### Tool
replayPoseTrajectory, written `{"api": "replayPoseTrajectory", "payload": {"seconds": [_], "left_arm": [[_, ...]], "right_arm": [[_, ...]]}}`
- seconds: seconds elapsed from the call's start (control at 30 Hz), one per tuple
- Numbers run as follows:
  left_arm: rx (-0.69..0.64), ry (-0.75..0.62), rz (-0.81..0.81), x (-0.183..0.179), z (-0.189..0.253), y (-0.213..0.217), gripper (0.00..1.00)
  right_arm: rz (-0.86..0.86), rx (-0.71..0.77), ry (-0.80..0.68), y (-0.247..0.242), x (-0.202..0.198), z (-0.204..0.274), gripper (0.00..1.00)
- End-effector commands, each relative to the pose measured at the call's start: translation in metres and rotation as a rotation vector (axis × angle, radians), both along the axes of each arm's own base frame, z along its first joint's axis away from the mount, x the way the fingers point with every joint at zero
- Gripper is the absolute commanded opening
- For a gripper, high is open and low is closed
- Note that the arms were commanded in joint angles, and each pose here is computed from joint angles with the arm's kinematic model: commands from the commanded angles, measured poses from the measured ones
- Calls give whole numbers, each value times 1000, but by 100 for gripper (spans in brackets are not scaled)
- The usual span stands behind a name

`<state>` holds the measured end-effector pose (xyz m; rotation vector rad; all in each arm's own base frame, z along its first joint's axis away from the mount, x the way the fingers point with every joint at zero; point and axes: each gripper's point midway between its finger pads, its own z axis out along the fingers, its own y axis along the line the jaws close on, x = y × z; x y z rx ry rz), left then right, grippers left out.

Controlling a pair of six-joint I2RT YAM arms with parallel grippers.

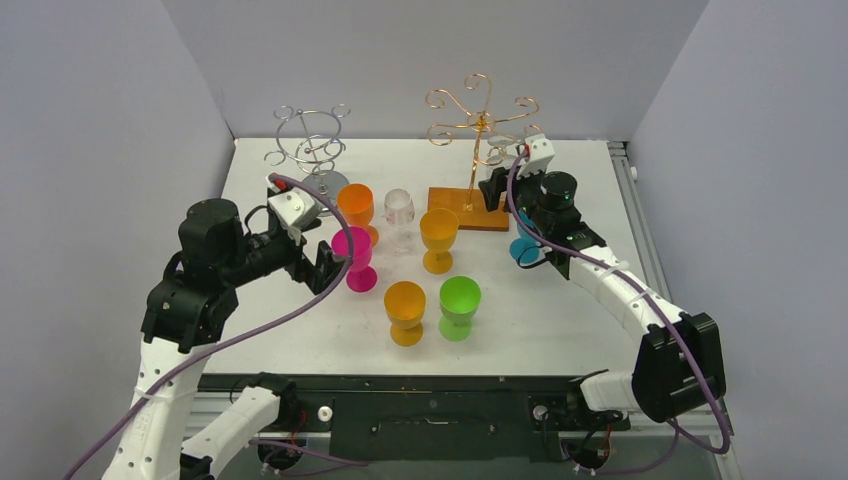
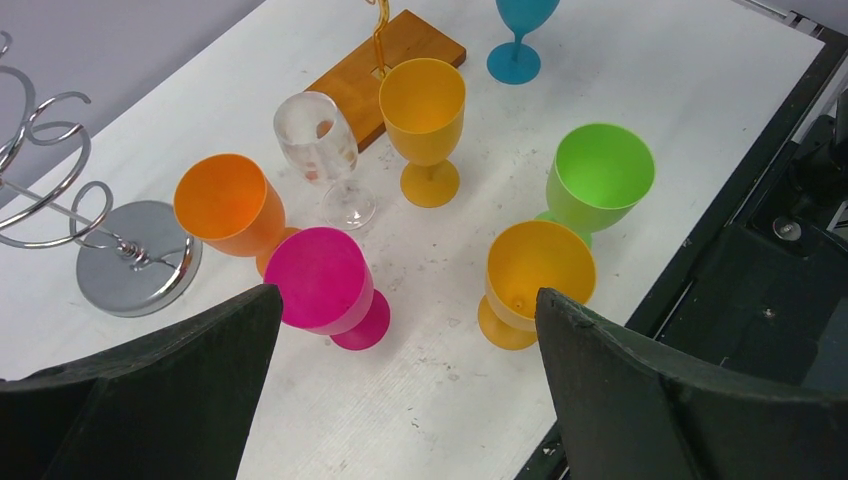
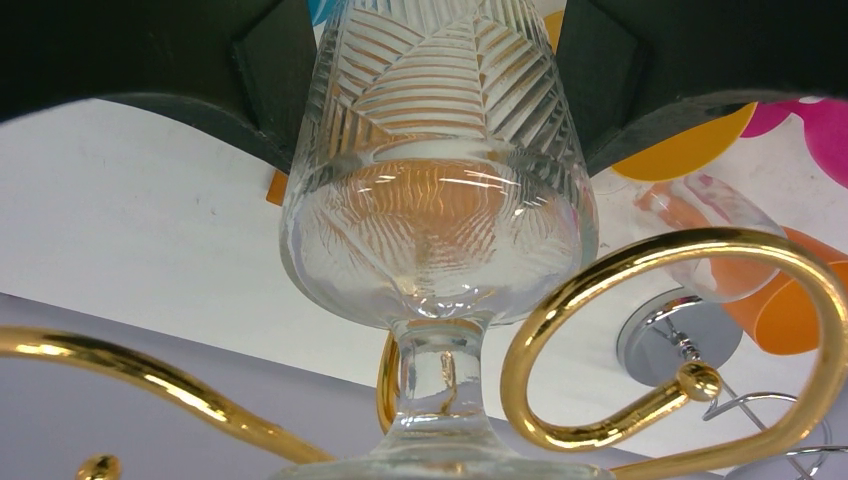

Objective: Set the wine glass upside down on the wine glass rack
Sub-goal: Turn the wine glass upside down at the wine rack.

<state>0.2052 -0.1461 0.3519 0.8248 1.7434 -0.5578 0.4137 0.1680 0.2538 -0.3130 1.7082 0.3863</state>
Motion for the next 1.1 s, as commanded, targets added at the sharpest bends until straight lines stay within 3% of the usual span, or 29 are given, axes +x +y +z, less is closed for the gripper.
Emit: {"api": "replayPoseTrajectory", "payload": {"seconds": [0.0,0.7,1.07], "left_arm": [[-9,-10,7,2,6,0,96],[21,-11,48,8,6,6,96],[34,0,63,13,2,8,96]], "right_arm": [[37,53,-209,8,9,69,0],[159,-11,-243,54,4,62,0],[166,-10,-254,51,-14,56,0]]}}
